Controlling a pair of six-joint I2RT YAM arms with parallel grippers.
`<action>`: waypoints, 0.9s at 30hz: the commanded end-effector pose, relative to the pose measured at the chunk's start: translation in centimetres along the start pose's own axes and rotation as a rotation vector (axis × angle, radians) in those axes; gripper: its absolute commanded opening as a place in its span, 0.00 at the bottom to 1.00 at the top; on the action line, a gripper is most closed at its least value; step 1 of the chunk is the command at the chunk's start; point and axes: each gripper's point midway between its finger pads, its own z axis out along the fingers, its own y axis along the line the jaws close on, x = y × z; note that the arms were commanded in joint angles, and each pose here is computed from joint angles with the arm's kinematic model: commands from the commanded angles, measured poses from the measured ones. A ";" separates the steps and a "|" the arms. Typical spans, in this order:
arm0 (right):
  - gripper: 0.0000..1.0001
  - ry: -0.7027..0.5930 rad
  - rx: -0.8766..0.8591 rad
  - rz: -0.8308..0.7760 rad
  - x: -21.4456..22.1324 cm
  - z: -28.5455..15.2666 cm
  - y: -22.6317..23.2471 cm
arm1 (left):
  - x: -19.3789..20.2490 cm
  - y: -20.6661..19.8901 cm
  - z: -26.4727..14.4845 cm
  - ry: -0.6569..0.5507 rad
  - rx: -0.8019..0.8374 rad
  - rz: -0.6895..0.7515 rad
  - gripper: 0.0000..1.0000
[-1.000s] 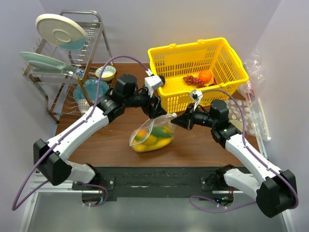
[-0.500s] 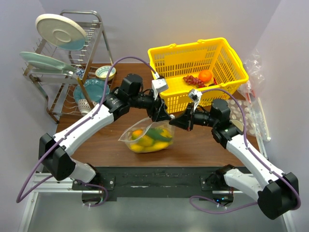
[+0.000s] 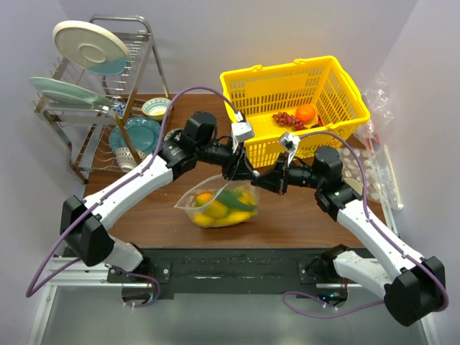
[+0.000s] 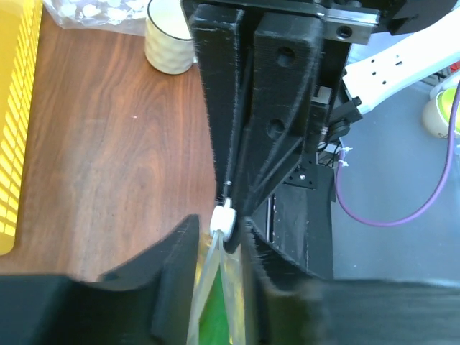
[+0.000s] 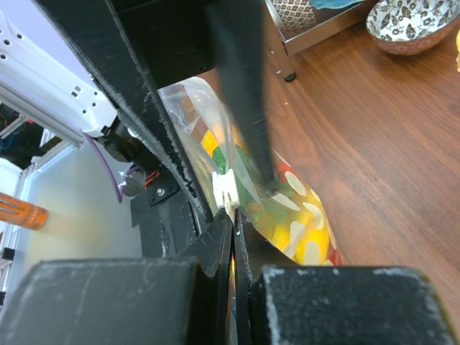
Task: Place the food in the zip-top bag and seal the zipper
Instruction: Zip the zipper food storage bag at the center of the board.
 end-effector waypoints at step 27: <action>0.00 -0.261 0.324 -0.010 -5.0 -2.9 -2.4 | 0.1 0.3 -1.7 -0.028 -0.110 0.075 0.00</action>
